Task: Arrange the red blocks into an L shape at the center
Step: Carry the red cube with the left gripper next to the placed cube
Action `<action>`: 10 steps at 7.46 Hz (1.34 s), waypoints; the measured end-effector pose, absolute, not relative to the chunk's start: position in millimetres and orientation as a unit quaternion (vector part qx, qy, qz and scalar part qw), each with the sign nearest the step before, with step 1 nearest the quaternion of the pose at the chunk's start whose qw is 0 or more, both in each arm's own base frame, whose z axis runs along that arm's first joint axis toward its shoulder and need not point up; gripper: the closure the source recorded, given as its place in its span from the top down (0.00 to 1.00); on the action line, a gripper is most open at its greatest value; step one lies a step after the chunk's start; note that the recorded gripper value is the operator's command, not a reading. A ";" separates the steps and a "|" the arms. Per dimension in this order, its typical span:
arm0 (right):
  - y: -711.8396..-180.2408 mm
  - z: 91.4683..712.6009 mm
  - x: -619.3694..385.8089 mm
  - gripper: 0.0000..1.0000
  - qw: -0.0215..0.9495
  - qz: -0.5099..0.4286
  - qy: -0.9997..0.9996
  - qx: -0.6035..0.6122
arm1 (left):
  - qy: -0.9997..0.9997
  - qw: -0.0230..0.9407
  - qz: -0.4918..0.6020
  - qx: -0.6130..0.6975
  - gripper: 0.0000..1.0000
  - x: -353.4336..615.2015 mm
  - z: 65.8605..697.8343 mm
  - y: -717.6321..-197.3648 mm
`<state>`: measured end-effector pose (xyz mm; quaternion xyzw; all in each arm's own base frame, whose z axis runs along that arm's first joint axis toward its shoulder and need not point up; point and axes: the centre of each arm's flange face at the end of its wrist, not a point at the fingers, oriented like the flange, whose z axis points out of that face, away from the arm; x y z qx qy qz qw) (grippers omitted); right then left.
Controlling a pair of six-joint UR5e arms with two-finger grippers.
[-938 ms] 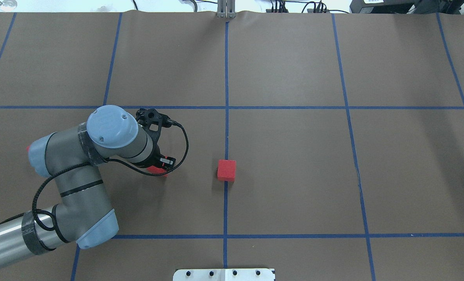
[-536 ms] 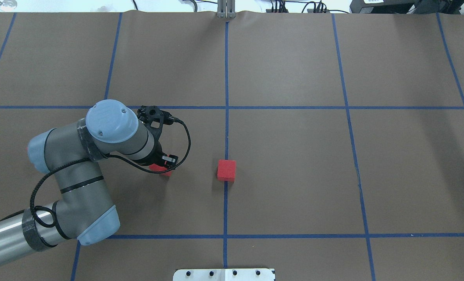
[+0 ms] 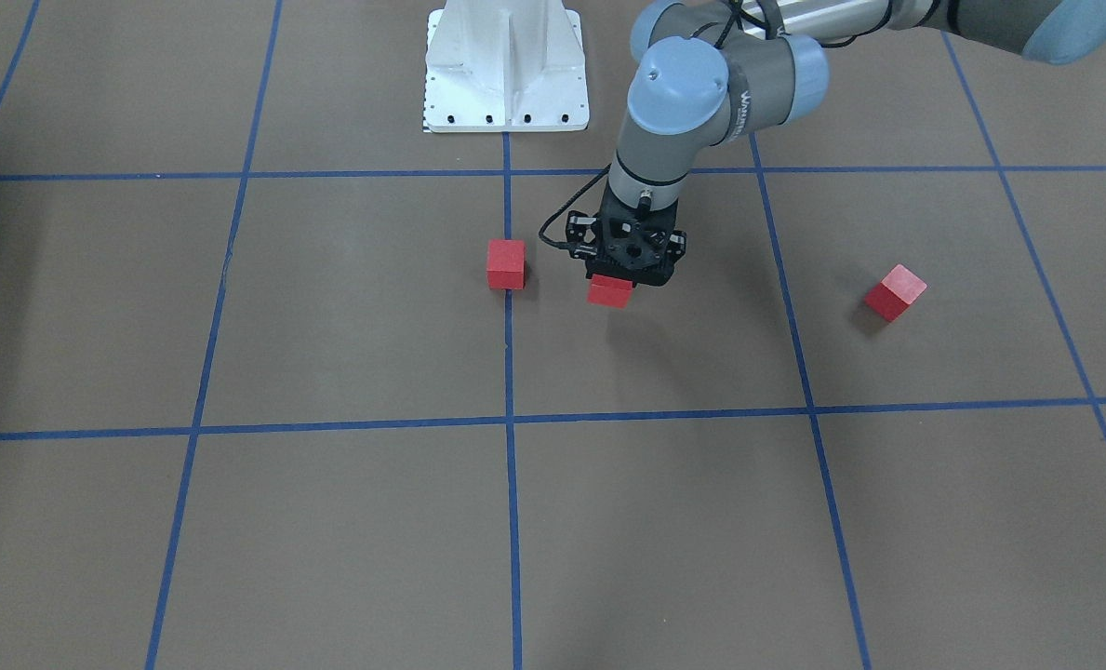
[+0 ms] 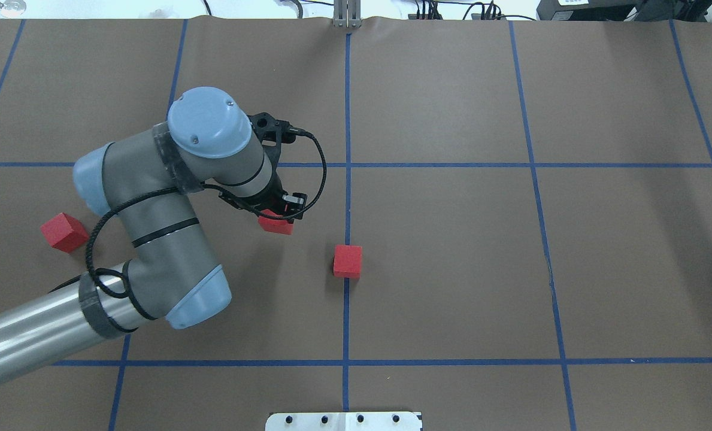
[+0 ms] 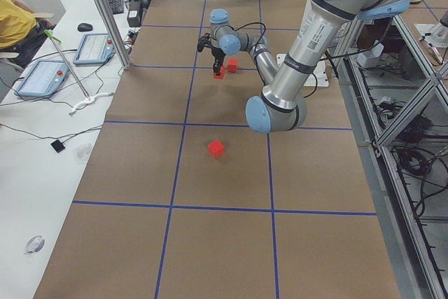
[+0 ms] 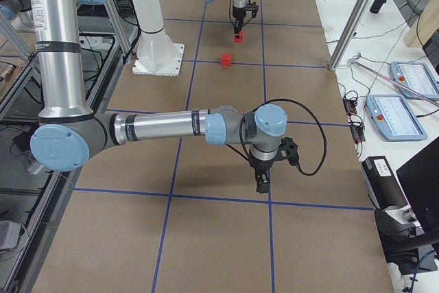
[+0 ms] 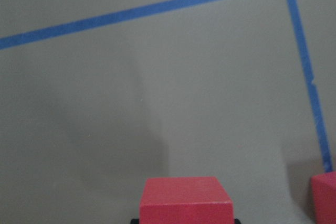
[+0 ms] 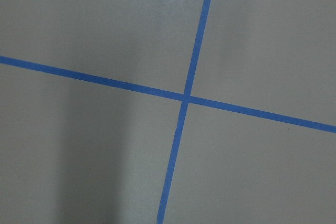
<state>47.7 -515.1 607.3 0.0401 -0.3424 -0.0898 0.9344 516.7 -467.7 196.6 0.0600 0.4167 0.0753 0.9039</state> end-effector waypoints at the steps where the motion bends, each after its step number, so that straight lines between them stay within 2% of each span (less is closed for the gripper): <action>1: -515.4 607.0 47.6 0.99 0.934 -0.090 -0.342 0.040 | 0.415 0.906 0.063 0.053 0.32 540.7 170.8 -485.3; 4: -515.9 606.5 47.4 0.99 0.934 -0.090 -0.343 0.041 | 0.412 0.910 0.038 0.035 0.32 589.6 133.0 -508.7; 10: -516.7 604.7 47.4 0.99 0.934 -0.086 -0.343 0.041 | 0.414 0.910 0.024 0.014 0.32 633.4 143.8 -475.8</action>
